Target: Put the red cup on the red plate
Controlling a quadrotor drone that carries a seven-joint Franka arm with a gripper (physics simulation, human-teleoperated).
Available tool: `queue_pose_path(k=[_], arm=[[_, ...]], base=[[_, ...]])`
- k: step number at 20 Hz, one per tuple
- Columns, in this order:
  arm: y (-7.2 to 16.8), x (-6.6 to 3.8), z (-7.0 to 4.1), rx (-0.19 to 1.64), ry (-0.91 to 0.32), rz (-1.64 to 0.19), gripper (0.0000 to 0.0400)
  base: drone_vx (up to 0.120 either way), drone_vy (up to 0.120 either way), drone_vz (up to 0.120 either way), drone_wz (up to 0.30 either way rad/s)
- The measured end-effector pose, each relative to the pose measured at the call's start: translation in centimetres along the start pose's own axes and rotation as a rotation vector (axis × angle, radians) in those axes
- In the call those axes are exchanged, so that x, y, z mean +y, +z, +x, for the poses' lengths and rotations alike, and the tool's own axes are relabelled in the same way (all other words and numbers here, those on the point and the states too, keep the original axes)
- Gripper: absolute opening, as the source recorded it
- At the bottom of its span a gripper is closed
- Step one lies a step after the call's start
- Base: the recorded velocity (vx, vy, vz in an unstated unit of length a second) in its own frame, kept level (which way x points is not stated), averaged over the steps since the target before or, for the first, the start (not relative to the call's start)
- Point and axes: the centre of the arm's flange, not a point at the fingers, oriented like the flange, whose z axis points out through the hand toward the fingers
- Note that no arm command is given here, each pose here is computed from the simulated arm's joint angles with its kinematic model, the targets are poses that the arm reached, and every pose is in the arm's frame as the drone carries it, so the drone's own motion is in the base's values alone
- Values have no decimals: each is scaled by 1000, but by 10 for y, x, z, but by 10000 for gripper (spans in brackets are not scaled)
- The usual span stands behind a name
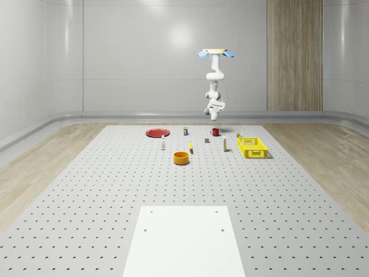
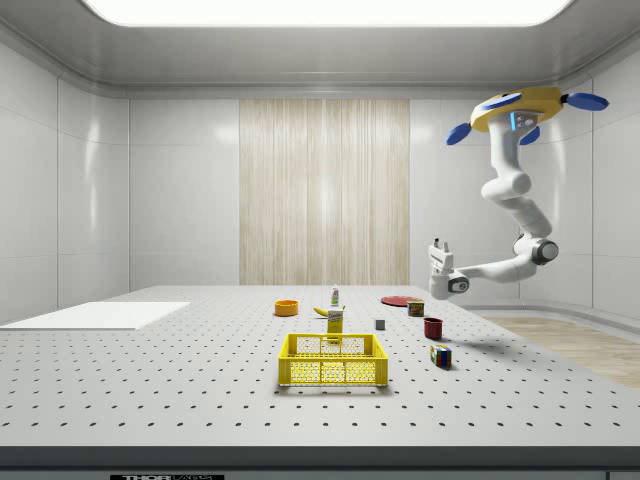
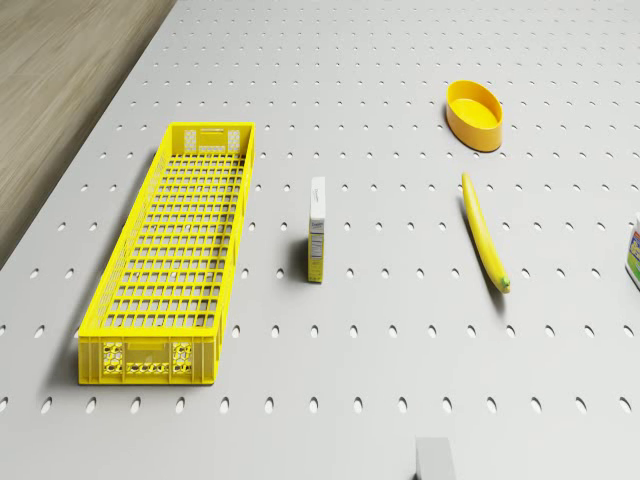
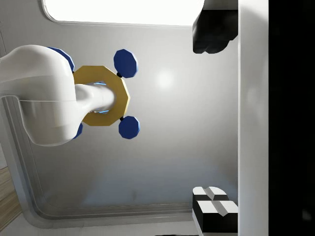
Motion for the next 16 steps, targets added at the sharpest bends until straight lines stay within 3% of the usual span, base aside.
queue_pose_path(k=[4, 8, 12, 14, 16], arm=[[3, -16, -17, 171, -5, -168, 400], [22, -43, -44, 477, -14, -471, 400], [75, -66, -69, 928, -26, -924, 400], [109, -68, -71, 1170, -32, -1169, 400], [138, -62, -67, 1389, -38, -1389, 400]], base=[[0, 0, -70, 0], [0, 0, -120, 0], [0, 0, -120, 0], [0, 0, -120, 0], [0, 0, -120, 0]])
